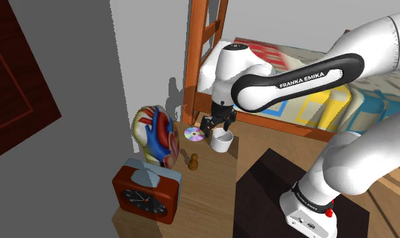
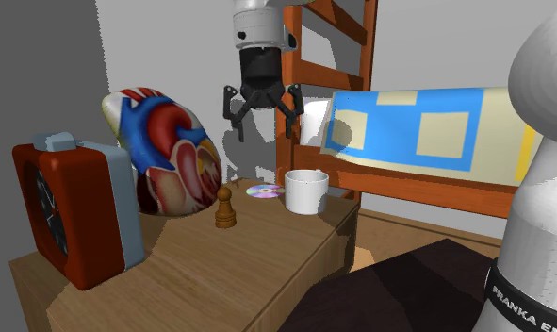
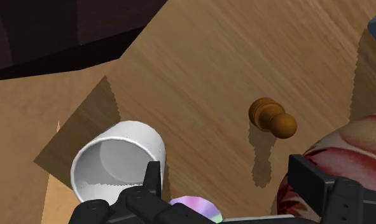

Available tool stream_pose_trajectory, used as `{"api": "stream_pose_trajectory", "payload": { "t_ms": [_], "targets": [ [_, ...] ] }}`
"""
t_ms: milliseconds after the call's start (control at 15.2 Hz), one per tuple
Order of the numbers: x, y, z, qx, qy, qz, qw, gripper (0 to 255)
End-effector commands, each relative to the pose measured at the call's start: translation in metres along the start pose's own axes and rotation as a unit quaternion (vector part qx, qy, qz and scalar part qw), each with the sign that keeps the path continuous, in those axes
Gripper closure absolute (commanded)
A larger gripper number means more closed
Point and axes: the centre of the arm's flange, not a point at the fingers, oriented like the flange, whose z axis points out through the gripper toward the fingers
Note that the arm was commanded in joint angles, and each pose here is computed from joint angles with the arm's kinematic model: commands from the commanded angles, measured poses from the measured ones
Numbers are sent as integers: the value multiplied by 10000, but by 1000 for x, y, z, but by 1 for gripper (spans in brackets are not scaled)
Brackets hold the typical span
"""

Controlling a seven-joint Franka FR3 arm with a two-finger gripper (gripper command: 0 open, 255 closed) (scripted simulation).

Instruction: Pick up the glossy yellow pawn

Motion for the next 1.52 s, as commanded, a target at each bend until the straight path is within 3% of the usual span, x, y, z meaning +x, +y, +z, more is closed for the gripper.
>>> {"api": "stream_pose_trajectory", "payload": {
  "t_ms": [0,462,1056,1122,1452],
  "targets": [
    [1,-22,18,23,-57,76,10000,0],
    [10,-87,79,74,-258,313,9991,0],
    [9,-89,119,74,-258,313,9991,0],
    [9,-89,118,74,-259,312,9991,255],
    [8,-89,118,74,-258,312,9992,255]
  ]
}}
